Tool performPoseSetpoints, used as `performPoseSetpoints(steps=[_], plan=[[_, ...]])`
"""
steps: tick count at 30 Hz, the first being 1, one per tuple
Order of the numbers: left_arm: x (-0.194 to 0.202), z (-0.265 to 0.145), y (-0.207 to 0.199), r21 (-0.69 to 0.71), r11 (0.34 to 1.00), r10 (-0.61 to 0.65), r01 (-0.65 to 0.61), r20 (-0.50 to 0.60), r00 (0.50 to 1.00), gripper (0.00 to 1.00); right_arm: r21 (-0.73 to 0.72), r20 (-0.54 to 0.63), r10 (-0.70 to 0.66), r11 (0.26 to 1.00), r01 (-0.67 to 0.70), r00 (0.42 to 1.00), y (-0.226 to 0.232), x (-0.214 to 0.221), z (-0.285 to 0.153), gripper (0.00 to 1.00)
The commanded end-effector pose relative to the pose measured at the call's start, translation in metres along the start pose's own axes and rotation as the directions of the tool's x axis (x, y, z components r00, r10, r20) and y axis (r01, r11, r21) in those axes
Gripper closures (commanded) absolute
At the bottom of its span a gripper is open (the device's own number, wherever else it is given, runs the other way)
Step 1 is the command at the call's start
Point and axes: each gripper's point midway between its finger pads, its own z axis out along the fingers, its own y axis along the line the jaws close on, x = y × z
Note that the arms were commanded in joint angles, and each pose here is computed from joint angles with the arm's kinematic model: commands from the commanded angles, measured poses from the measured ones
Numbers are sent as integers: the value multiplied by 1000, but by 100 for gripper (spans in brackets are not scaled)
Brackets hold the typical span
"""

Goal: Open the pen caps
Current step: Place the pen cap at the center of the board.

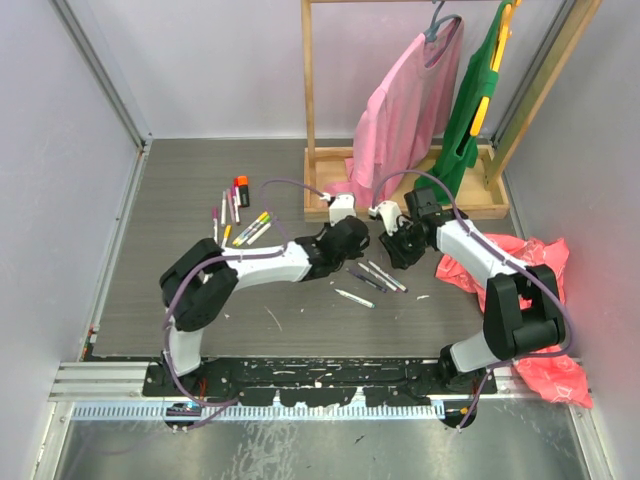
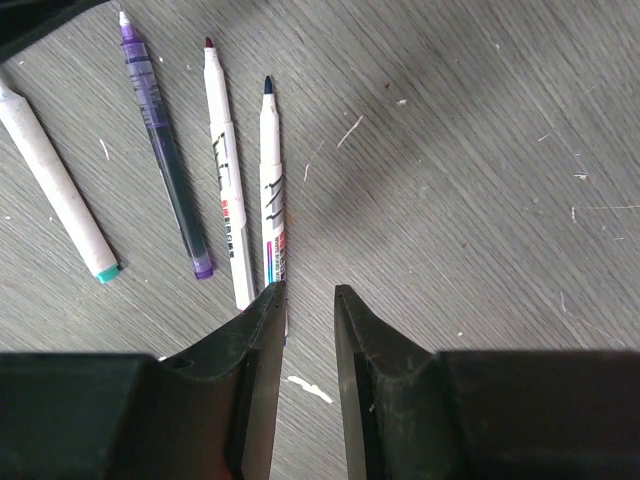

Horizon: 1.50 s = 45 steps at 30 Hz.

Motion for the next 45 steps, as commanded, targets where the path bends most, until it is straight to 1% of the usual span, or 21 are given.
performPoseSetpoints(steps=[1, 6, 11, 19, 27, 31, 33, 36, 45], plan=[[-18, 16, 17, -181, 983, 29, -25, 16, 999, 100, 67, 84, -17, 998, 11, 996, -12, -23, -17, 68], [-14, 38, 34, -252, 967, 12, -22, -41, 999, 100, 72, 85, -16, 997, 10, 996, -13, -23, -17, 68], [-14, 51, 52, -278, 960, -25, 11, -47, 999, 100, 73, 86, -17, 997, 11, 996, -13, -23, -18, 68], [-16, 62, 61, -293, 956, -47, 29, -56, 997, 96, 70, 86, -17, 997, 11, 996, -13, -23, -17, 68], [-12, 67, 56, -265, 963, -63, 40, -79, 995, 92, 68, 83, -17, 998, 11, 996, -13, -22, -16, 68], [-10, 68, 56, -263, 964, -68, 44, -85, 994, 86, 67, 84, -18, 998, 12, 996, -13, -23, -16, 68], [-8, 69, 55, -262, 964, -69, 43, -90, 994, 81, 67, 83, -18, 998, 12, 996, -13, -22, -16, 68], [-8, 69, 56, -264, 963, -73, 47, -90, 993, 78, 65, 83, -19, 998, 14, 996, -12, -22, -16, 68], [-18, 64, 47, -218, 975, -73, 52, -92, 993, 73, 65, 84, -19, 998, 13, 996, -12, -22, -16, 68]])
